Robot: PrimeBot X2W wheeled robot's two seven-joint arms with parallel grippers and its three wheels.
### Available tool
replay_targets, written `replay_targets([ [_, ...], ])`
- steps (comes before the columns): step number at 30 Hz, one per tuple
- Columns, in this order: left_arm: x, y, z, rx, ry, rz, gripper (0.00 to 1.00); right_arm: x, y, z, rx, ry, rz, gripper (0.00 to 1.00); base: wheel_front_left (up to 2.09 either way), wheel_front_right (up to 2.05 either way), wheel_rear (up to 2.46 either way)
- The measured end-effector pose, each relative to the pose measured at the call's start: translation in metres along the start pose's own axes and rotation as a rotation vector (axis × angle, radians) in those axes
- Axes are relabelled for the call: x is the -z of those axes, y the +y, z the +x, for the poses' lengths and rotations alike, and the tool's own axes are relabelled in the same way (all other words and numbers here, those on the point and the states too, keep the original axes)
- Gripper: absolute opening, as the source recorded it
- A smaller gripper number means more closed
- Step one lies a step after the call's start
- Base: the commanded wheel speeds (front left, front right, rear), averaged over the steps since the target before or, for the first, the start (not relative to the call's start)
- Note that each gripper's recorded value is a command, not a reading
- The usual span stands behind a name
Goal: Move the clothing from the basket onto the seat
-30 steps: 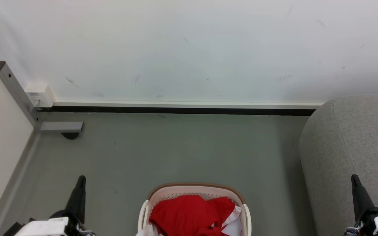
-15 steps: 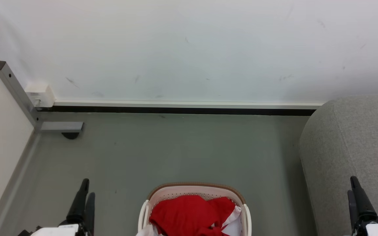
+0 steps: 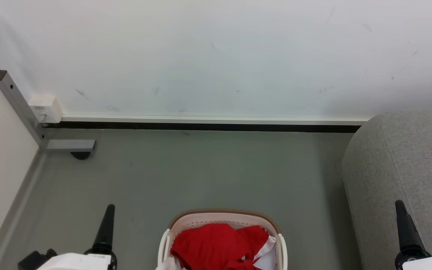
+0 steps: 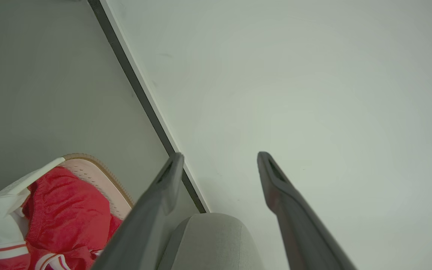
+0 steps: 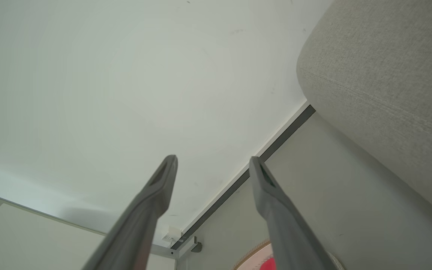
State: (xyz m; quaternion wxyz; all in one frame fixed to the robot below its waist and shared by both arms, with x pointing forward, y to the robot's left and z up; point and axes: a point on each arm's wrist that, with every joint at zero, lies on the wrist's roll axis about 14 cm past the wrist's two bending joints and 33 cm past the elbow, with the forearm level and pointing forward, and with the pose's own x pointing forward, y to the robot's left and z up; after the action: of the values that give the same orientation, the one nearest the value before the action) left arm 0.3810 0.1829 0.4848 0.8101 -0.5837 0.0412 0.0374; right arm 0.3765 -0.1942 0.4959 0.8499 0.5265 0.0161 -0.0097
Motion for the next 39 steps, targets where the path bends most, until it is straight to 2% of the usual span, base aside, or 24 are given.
replay_targets([
  [8,0.009,-0.003,-0.001,-0.011,0.011,0.172,1.0,0.0,0.003,-0.002,-0.018,0.01,-0.21,1.0,0.0,0.0,0.0],
  [19,0.01,-0.001,-0.003,-0.032,-0.012,0.353,1.0,0.006,0.005,-0.005,-0.044,0.031,-0.427,1.0,0.0,0.0,0.0],
  [39,0.007,-0.005,-0.005,-0.021,-0.06,0.622,1.0,0.013,0.008,-0.011,-0.087,0.036,-0.683,1.0,0.0,0.0,0.0],
])
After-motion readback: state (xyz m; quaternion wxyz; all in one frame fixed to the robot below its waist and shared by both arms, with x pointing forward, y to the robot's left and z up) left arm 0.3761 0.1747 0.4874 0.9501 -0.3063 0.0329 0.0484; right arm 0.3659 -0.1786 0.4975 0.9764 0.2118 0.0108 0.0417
